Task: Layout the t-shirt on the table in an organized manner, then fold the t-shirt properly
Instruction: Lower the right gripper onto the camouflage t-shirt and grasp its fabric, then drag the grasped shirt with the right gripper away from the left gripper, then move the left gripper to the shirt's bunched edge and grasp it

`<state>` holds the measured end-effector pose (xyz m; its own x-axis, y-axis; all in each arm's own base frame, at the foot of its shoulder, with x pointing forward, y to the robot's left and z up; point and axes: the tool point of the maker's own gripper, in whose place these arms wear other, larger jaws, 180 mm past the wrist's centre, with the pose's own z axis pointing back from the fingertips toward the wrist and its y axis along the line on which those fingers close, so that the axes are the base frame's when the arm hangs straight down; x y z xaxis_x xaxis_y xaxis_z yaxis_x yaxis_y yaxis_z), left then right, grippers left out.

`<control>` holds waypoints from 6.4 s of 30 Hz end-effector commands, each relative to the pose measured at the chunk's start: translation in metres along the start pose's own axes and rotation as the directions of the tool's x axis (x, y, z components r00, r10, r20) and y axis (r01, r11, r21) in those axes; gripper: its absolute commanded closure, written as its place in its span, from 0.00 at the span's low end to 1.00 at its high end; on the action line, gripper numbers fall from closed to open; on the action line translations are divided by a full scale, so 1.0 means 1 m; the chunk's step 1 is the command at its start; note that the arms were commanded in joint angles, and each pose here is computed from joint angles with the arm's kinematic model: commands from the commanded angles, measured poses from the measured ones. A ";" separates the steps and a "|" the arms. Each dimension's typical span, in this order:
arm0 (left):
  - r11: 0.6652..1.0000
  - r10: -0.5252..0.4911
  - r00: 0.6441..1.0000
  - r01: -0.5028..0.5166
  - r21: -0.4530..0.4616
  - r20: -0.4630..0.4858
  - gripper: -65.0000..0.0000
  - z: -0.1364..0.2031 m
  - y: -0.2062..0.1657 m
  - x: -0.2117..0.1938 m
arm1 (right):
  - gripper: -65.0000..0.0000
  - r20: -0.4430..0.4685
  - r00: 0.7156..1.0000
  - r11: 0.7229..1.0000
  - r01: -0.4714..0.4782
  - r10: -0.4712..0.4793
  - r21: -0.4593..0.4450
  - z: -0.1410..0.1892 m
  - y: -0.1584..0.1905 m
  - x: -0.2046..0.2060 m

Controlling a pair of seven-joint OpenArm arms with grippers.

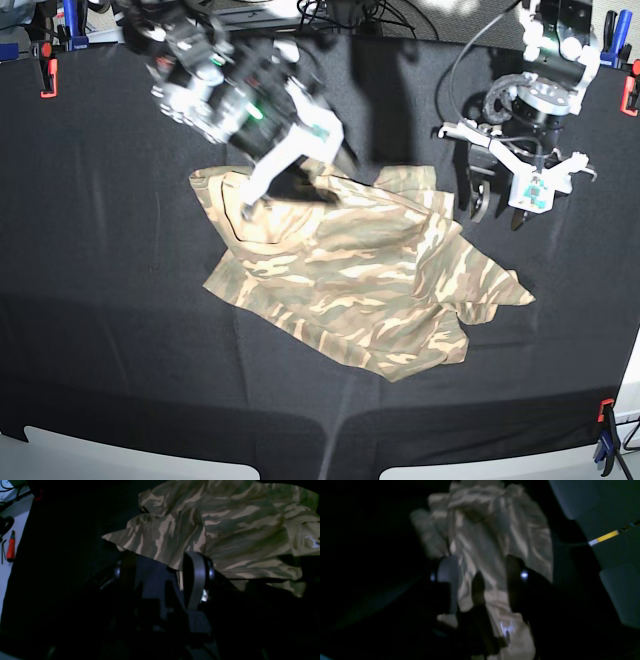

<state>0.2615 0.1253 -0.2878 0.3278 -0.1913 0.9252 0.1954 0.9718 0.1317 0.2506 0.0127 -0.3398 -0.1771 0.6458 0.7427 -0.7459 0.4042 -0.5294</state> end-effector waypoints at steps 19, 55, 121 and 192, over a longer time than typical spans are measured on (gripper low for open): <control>1.000 -0.001 1.000 0.001 0.005 0.024 0.56 0.005 0.001 0.006 | 0.60 -0.066 0.996 0.997 0.058 -0.061 -0.047 -0.037 -0.018 -0.016; 1.000 0.000 1.000 0.000 0.003 0.015 0.56 0.006 0.001 0.003 | 1.00 0.026 0.964 0.964 0.263 -0.264 0.045 -0.038 -0.005 0.003; 0.999 0.031 0.999 -0.031 -0.010 0.031 0.56 0.006 -0.002 0.006 | 1.00 -0.101 0.688 0.234 0.102 -0.718 -0.967 0.371 -0.413 -0.201; 0.645 0.400 0.822 -0.567 -0.513 -0.405 0.99 -0.081 -0.251 -0.030 | 0.81 -0.174 0.556 0.355 0.236 -0.813 -0.905 0.347 -0.379 -0.219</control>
<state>0.2699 -0.1178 -0.3932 0.7509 0.1450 0.6443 0.3920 0.6873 -0.6115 0.3467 -0.4991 -0.1863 0.6606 0.1083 0.7429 0.2565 0.8974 -0.3590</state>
